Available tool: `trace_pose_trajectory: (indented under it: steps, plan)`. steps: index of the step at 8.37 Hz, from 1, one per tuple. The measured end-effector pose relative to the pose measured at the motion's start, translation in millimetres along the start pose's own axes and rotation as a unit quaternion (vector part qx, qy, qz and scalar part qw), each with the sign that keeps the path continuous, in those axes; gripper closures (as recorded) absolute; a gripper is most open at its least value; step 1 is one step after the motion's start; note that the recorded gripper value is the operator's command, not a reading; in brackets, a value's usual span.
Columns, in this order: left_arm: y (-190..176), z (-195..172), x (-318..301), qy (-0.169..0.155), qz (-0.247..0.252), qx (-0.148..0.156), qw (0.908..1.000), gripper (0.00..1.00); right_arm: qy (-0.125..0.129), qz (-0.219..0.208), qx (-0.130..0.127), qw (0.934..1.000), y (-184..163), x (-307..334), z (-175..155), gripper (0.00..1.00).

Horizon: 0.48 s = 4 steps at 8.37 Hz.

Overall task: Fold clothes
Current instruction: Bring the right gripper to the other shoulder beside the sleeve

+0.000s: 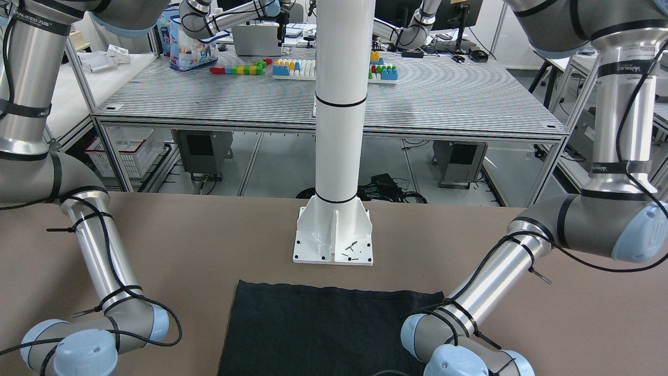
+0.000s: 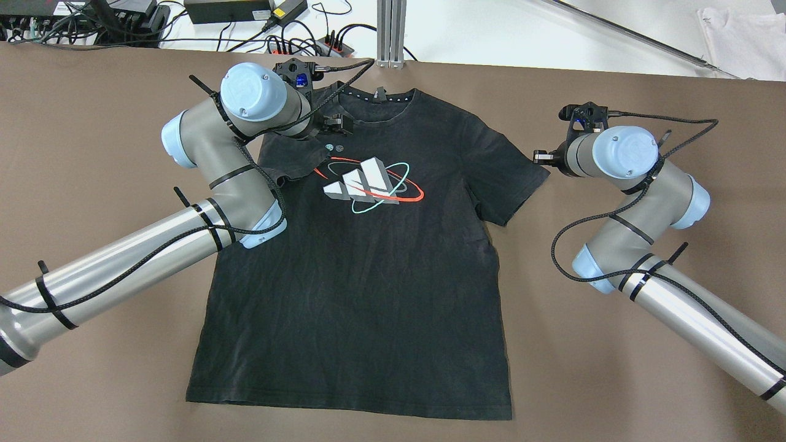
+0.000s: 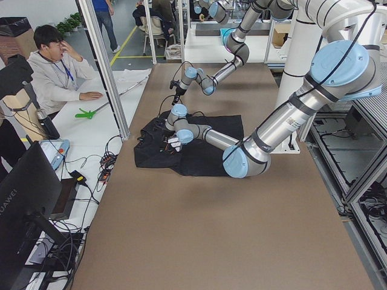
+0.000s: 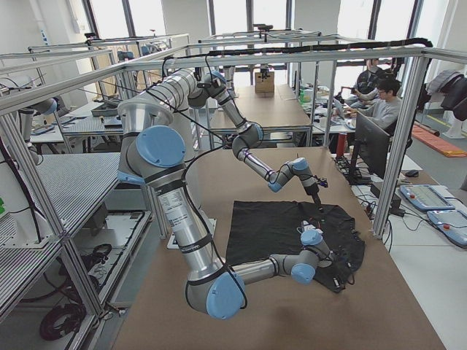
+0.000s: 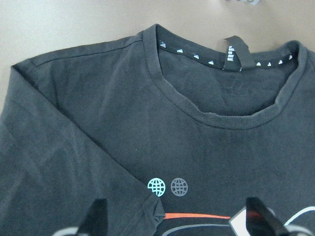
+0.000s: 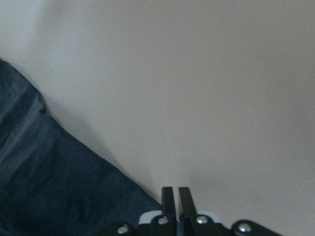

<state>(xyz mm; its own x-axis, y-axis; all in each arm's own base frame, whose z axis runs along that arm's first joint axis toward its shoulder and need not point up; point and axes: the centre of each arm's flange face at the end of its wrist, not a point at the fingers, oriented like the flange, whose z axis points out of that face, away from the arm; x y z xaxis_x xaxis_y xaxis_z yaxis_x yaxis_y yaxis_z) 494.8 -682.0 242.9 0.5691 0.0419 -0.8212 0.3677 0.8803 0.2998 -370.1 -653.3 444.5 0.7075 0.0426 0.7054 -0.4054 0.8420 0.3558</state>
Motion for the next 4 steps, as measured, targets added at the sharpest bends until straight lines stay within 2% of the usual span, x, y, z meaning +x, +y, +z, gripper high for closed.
trace_pose_trajectory:
  steps: [2, 4]
  plan:
    - [0.0, 0.1, -0.3, 0.000, 0.001, 0.000, 1.0000, 0.00, 0.010, -0.002, 0.002, 0.9999, 6.2, 8.2, 5.1, 0.32]
    - [0.5, 0.6, -1.0, -0.001, 0.001, 0.000, 1.0000, 0.00, 0.011, 0.004, 0.003, 0.9999, 14.0, 5.3, 8.4, 0.34]
